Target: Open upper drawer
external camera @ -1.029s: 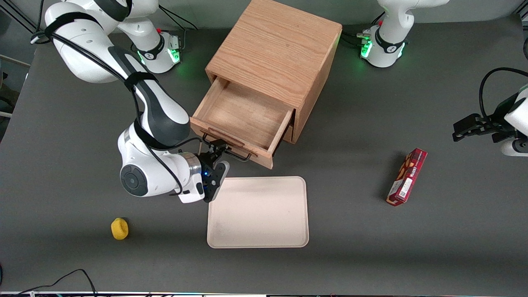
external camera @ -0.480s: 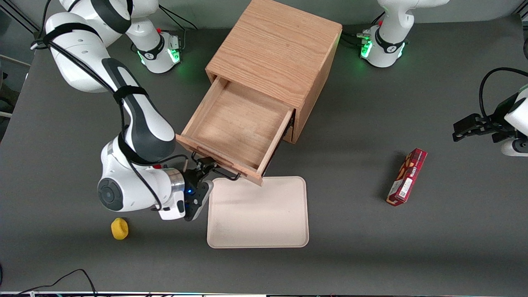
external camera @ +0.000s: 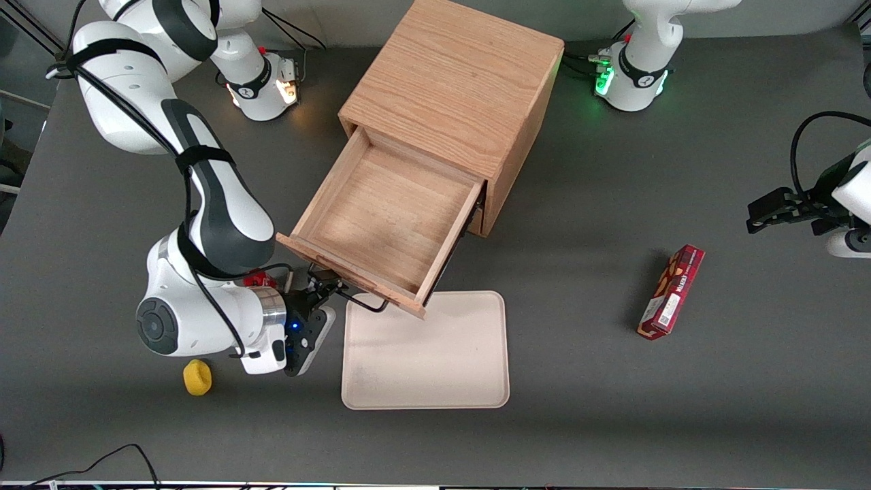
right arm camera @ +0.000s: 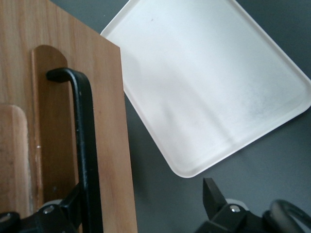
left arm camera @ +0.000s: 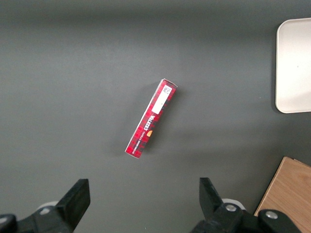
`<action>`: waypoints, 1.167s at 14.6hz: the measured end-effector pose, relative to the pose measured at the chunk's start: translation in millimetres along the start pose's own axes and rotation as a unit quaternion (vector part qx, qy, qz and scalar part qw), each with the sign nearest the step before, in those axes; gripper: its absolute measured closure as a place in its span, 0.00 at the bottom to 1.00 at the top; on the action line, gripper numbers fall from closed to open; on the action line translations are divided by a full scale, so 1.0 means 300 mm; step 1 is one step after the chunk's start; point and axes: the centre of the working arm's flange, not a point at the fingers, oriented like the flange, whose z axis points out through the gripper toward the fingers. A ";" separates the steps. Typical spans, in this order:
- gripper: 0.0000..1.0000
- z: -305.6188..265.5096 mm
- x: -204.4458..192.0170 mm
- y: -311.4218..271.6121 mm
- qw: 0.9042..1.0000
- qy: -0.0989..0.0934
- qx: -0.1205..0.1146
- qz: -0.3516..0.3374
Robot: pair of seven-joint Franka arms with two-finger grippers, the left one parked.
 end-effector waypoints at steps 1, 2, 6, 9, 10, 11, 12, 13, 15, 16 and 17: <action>0.00 -0.019 0.006 -0.011 1.000 0.002 -0.003 -0.003; 0.00 -0.065 0.015 -0.028 1.000 0.010 -0.011 -0.007; 0.00 -0.435 -0.002 -0.246 0.996 0.026 -0.090 0.007; 0.00 -0.637 -0.064 -0.519 0.983 0.012 -0.119 0.139; 0.00 -0.672 -0.087 -0.587 0.977 0.005 -0.125 0.172; 0.00 -0.695 -0.119 -0.631 0.972 -0.009 -0.131 0.194; 0.00 -0.716 -0.157 -0.654 0.967 -0.024 -0.137 0.214; 0.00 -0.737 -0.202 -0.653 0.961 -0.038 -0.142 0.234; 0.00 -0.766 -0.321 -0.614 0.946 -0.074 -0.149 0.278; 0.00 -0.767 -0.384 -0.592 0.938 -0.090 -0.152 0.299; 0.00 -0.758 -0.444 -0.570 0.930 -0.102 -0.155 0.318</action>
